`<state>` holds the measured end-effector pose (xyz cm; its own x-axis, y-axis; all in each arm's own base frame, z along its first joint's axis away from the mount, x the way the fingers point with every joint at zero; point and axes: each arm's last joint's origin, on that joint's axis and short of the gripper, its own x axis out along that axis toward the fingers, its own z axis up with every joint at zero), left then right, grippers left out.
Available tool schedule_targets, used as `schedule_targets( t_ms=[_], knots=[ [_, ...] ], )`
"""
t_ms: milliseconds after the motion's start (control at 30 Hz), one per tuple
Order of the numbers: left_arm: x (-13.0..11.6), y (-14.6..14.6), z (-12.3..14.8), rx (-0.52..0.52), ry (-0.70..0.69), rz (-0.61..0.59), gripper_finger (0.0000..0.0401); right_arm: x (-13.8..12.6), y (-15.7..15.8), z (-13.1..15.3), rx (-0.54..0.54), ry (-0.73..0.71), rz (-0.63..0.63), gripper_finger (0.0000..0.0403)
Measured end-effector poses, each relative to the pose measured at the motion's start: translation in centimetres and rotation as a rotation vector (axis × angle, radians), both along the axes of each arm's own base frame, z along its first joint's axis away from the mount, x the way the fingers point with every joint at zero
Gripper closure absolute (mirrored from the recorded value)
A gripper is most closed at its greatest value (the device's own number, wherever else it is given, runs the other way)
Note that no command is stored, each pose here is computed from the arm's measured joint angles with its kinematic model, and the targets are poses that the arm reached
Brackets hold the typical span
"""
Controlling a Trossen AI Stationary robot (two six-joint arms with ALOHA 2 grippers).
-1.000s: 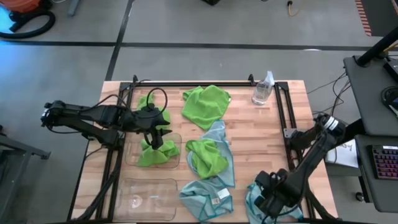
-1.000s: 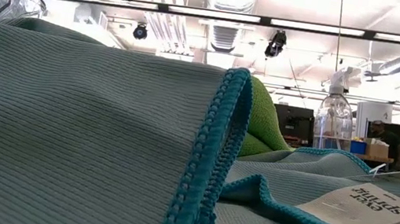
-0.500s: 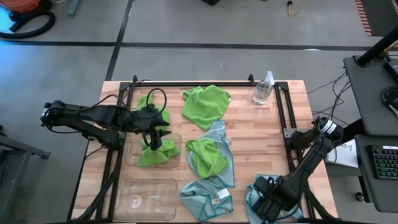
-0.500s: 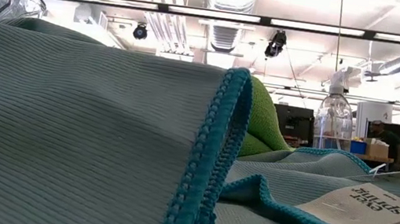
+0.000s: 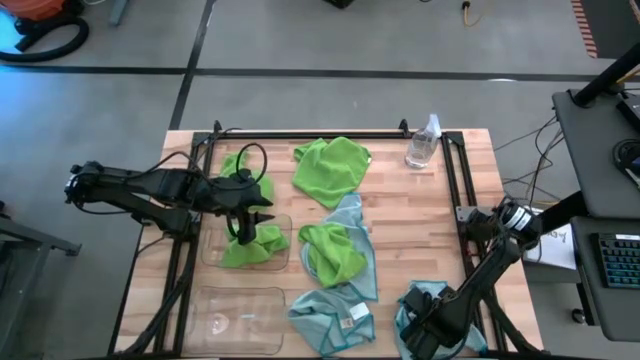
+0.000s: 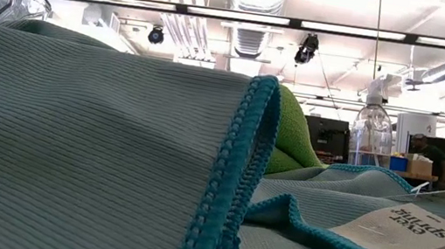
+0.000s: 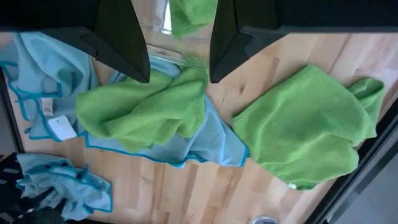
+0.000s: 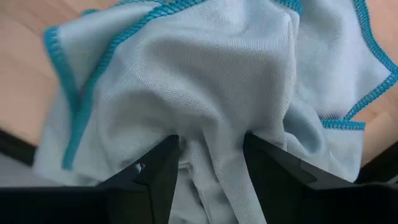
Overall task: Sort microfiber towel by color & place in baskets
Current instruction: Put the right blue microfiber cloth into the bottom transparent bin
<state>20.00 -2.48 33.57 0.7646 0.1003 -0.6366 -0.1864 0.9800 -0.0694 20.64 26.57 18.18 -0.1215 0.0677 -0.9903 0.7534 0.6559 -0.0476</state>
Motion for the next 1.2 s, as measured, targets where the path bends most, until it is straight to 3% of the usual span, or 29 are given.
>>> schedule_targets(
  t_ms=[133,367,633,900,1200],
  knots=[
    [-0.3,0.0,0.2,0.001,-0.013,-0.003,0.025,0.0,0.0,-0.1,-0.003,0.003,-0.022,0.0269],
    [-0.6,0.1,0.5,-0.002,-0.028,-0.002,0.025,-0.2,-0.2,1.3,0.032,-0.023,-0.052,0.0383],
    [-0.7,0.1,0.5,-0.022,-0.033,0.014,0.025,-0.5,-0.9,3.5,0.055,-0.109,-0.069,0.0393],
    [-0.6,-0.1,0.5,-0.073,-0.032,-0.03,0.025,-0.3,-2.2,6.6,-0.034,-0.451,-0.065,0.0393],
    [0.7,-0.7,1.1,-0.094,-0.124,-0.153,0.025,1.5,-2.9,11.7,-0.332,-0.913,0.053,0.0393]
  ],
)
